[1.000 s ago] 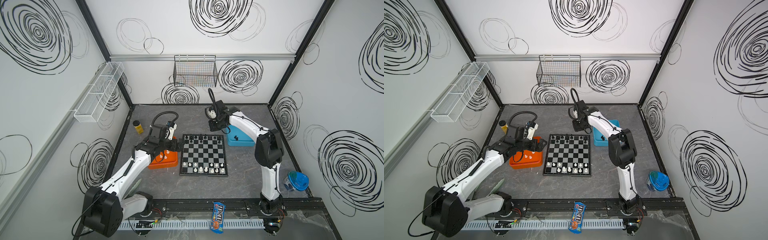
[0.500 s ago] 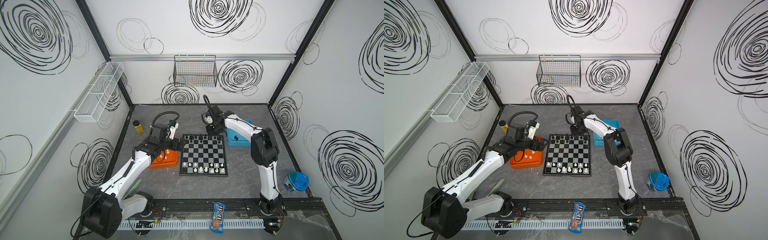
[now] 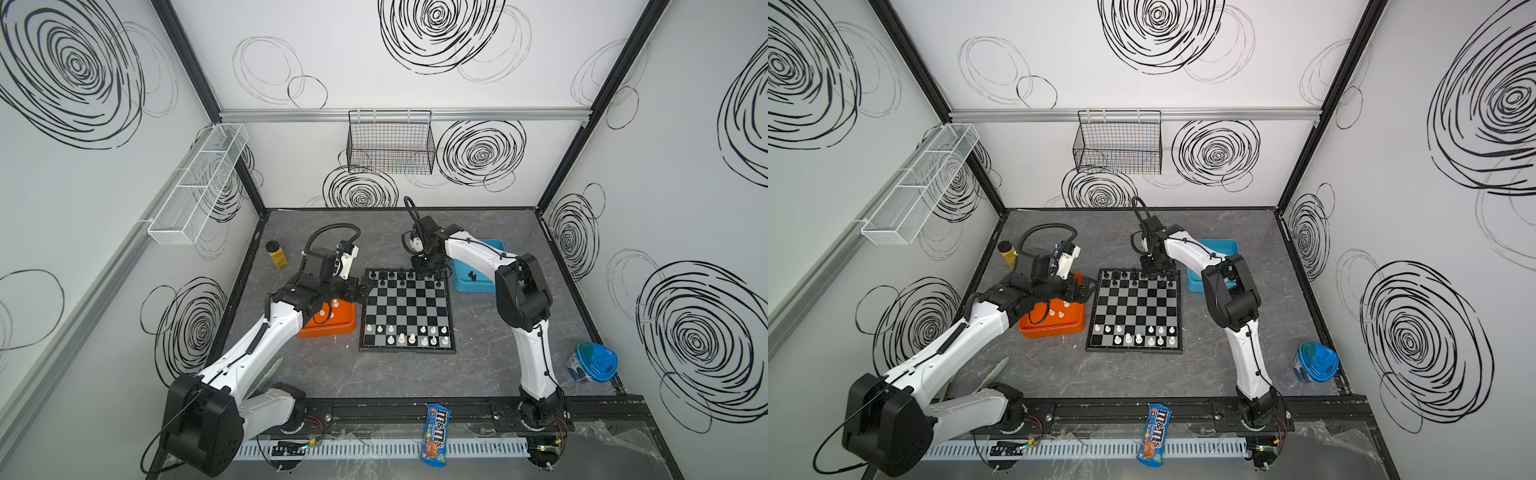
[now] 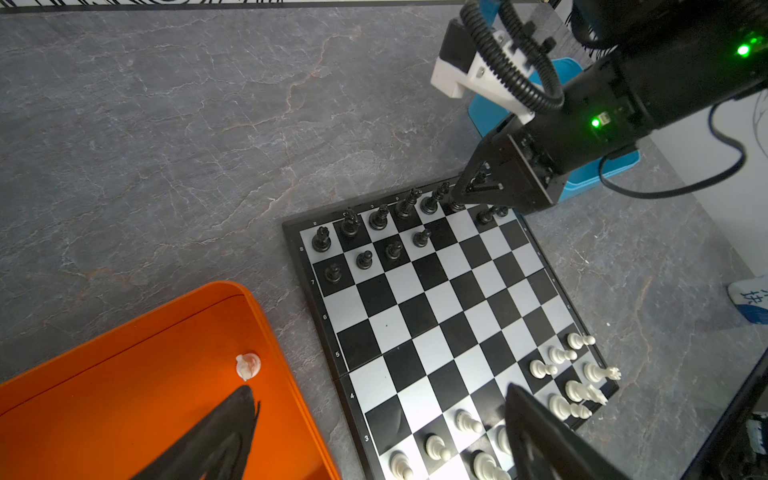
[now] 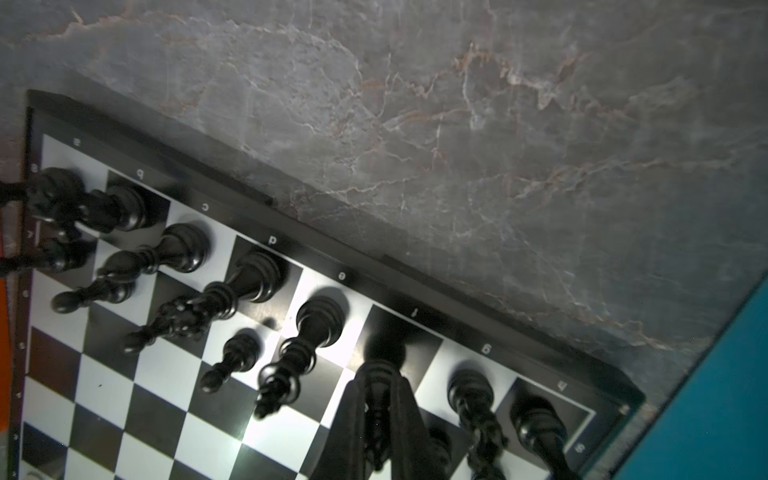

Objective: Set up the chess pieces on the board
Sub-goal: 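Carry the black piece over the far rank while the left gripper moves beside the board, then lower the black piece onto its far-rank square and open the right gripper, then raise the right gripper over the cyan tray while the left moves over the orange tray, then lower the left gripper onto a white pawn in the orange tray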

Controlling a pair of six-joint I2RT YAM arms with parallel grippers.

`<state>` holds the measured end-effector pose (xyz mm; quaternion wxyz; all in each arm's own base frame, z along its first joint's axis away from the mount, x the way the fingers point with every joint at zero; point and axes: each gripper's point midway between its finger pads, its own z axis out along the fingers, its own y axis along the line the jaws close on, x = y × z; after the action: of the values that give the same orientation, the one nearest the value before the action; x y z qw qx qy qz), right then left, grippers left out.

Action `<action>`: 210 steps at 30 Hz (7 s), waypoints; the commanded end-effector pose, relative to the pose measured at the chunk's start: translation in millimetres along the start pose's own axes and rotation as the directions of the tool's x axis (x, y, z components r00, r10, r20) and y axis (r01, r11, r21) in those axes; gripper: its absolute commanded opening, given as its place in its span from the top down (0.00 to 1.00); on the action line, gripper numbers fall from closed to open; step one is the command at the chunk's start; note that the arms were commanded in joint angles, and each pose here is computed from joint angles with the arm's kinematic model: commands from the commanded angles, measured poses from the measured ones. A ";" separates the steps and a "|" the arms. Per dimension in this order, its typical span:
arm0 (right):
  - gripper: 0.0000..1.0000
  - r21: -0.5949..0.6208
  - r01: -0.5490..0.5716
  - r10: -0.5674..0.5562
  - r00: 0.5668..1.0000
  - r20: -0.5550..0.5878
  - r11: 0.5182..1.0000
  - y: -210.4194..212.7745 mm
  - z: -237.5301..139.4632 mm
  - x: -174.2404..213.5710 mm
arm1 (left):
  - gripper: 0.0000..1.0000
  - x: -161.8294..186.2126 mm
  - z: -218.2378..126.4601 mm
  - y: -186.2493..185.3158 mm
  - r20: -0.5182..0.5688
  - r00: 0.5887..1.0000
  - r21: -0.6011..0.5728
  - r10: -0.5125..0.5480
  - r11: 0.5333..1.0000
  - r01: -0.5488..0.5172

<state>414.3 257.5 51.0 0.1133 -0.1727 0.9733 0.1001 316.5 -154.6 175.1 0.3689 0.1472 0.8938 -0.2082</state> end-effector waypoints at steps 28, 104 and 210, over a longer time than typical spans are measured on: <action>0.89 0.046 -0.008 0.008 1.000 -0.001 0.999 -12.9 9.7 -7.0 | 0.04 -1.4 8.1 -0.2 -0.001 0.999 -0.014 0.034 0.999 -0.034; 0.00 -0.046 -0.383 0.380 0.881 0.282 0.922 -165.8 -117.9 -7.0 | 0.04 -2.0 -17.8 125.6 -0.046 0.930 -0.465 -0.366 0.831 0.304; 0.02 -0.054 -0.424 0.425 0.879 0.216 0.904 -186.1 -86.8 17.7 | 0.77 96.1 60.2 123.9 -0.398 0.835 -0.534 -0.381 0.836 0.127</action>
<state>445.8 63.2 99.2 0.1936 0.0596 0.9679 0.1490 337.3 -66.4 33.1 0.1265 -0.0309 0.9915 0.0070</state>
